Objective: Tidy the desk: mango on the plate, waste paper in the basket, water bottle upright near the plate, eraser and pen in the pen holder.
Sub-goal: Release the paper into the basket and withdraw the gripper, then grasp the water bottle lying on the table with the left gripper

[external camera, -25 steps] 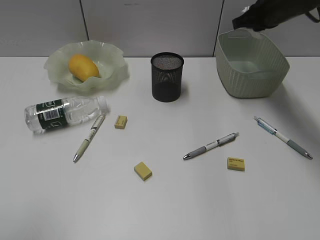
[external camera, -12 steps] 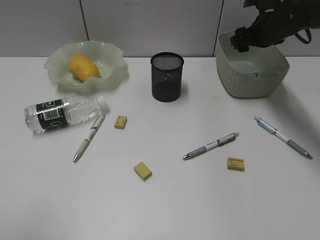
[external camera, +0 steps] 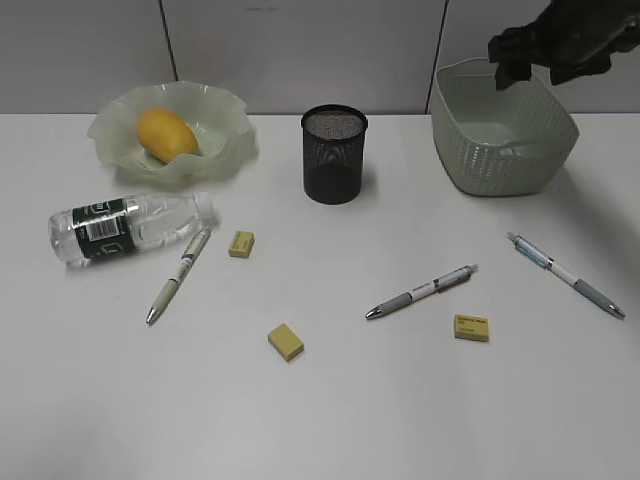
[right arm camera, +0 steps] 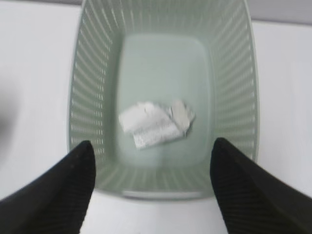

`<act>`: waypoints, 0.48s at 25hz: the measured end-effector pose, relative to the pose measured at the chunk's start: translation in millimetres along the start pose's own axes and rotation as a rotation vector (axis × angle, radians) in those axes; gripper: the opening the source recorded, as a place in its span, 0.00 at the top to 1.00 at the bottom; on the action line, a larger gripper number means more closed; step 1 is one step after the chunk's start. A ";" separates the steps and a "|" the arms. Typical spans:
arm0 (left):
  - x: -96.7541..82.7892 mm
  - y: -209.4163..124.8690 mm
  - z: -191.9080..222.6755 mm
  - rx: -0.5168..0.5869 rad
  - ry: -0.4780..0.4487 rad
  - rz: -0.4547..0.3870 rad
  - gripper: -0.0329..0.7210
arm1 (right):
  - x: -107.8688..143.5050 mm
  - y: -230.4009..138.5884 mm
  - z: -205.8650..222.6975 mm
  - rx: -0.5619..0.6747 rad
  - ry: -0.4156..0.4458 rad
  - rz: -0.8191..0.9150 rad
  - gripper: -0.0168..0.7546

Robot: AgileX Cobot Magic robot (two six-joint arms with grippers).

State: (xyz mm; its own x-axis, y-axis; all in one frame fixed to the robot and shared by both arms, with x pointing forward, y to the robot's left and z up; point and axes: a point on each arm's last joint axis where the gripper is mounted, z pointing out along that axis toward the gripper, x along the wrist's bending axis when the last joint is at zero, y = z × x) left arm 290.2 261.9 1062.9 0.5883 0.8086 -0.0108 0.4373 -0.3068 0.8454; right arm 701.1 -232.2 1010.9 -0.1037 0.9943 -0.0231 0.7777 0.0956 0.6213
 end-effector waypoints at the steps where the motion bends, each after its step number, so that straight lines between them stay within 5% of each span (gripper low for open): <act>1: 0.0 0.0 0.0 0.000 0.000 0.000 0.32 | -0.5 -4.5 -3.2 0.058 -0.004 0.002 0.24; 8: 0.0 0.0 0.0 0.000 0.000 0.000 0.32 | -2.2 -39.6 -16.6 0.470 -0.028 0.013 0.25; 12: 0.0 0.0 0.0 0.000 0.000 0.000 0.32 | -2.2 -44.6 -26.3 0.552 -0.027 0.016 0.26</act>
State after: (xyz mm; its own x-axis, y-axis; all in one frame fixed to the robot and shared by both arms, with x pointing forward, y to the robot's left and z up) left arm 290.2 261.9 1062.9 0.5883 0.8086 -0.0108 0.4373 -0.3068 0.8454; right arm 650.3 -239.9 1003.8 -0.0784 0.9960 -0.0420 0.9894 0.0829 0.1192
